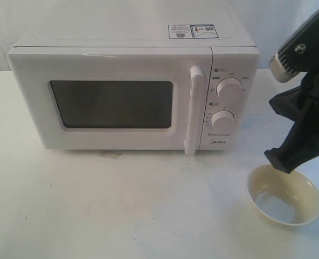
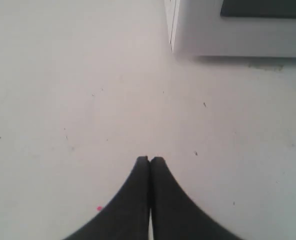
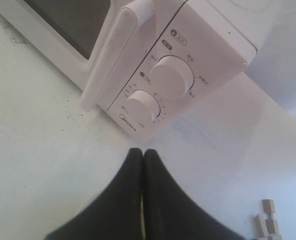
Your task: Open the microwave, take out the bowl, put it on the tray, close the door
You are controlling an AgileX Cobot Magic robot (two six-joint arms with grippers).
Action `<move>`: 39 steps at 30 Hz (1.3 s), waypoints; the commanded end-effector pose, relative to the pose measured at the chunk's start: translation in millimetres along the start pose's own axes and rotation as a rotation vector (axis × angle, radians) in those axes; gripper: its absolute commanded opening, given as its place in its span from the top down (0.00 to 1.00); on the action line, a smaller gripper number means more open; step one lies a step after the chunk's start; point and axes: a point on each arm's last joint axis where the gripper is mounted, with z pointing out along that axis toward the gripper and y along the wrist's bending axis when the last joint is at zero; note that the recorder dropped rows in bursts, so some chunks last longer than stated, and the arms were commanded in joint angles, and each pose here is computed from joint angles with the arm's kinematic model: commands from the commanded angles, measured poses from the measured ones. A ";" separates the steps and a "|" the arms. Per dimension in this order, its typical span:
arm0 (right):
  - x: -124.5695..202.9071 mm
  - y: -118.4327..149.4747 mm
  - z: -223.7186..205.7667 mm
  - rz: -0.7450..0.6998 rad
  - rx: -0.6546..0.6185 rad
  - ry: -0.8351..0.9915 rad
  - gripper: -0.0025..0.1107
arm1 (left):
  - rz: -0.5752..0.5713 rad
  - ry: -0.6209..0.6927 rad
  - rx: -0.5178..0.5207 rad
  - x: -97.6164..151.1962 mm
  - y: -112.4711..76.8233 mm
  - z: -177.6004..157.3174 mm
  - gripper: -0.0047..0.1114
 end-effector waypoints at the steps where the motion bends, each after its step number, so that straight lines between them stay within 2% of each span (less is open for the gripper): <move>1: 1.9 -0.7 -0.4 0.006 0.005 -0.001 0.98 | -0.014 -0.045 -0.009 -0.8 1.2 1.7 0.96; 9: 1.9 -0.7 -0.4 0.006 0.005 -0.001 0.98 | 0.055 -0.041 -0.045 -0.6 4.4 1.6 0.96; 16: 1.9 -0.7 -0.4 0.006 0.005 -0.001 0.98 | 0.028 -0.104 -0.050 -6.2 4.7 1.2 0.96; 39: 1.9 -0.7 -0.4 0.006 0.005 -0.001 0.98 | 0.030 -0.102 -0.050 -6.0 4.7 1.2 0.96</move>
